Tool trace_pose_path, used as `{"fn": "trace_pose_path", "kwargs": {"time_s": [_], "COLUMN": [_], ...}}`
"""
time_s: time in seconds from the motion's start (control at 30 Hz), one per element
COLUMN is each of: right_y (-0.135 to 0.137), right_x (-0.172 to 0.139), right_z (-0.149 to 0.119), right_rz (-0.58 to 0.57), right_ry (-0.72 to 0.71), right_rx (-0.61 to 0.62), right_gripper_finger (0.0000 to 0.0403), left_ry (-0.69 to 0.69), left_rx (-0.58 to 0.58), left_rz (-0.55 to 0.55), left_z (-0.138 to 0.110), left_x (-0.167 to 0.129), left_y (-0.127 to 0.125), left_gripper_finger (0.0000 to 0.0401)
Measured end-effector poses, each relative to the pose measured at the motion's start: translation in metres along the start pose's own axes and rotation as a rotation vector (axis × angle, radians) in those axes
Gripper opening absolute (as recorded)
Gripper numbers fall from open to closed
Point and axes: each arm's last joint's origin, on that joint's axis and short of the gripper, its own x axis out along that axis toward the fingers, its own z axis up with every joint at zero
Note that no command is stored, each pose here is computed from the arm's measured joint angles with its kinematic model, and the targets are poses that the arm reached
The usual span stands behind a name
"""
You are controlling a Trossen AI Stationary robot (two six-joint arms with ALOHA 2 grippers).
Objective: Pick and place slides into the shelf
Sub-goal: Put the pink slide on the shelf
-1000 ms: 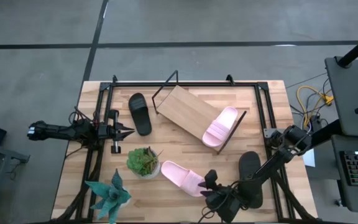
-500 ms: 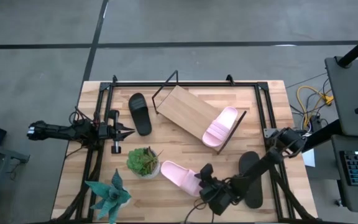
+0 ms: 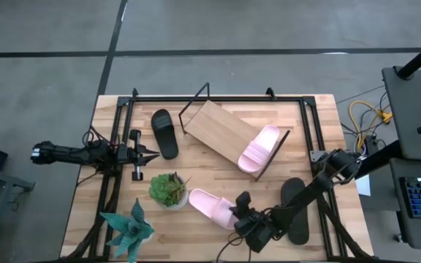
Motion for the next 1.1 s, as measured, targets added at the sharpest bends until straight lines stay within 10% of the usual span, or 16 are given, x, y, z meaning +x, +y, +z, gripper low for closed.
{"fn": "trace_pose_path", "kwargs": {"time_s": [0.7, 1.1], "right_y": [-0.091, -0.162], "right_x": [-0.081, -0.122], "right_z": [0.065, 0.087], "right_rz": [-0.075, -0.210], "right_ry": [0.118, 0.120], "right_rx": [0.160, 0.360], "right_gripper_finger": [0.0012, 0.0012], "left_ry": [-0.056, -0.068], "left_rx": [0.067, 0.233], "left_rz": [0.017, -0.002], "left_z": [0.006, 0.037], "left_x": [0.000, 0.011], "left_y": [0.002, 0.008], "left_gripper_finger": [0.0014, 0.0136]}}
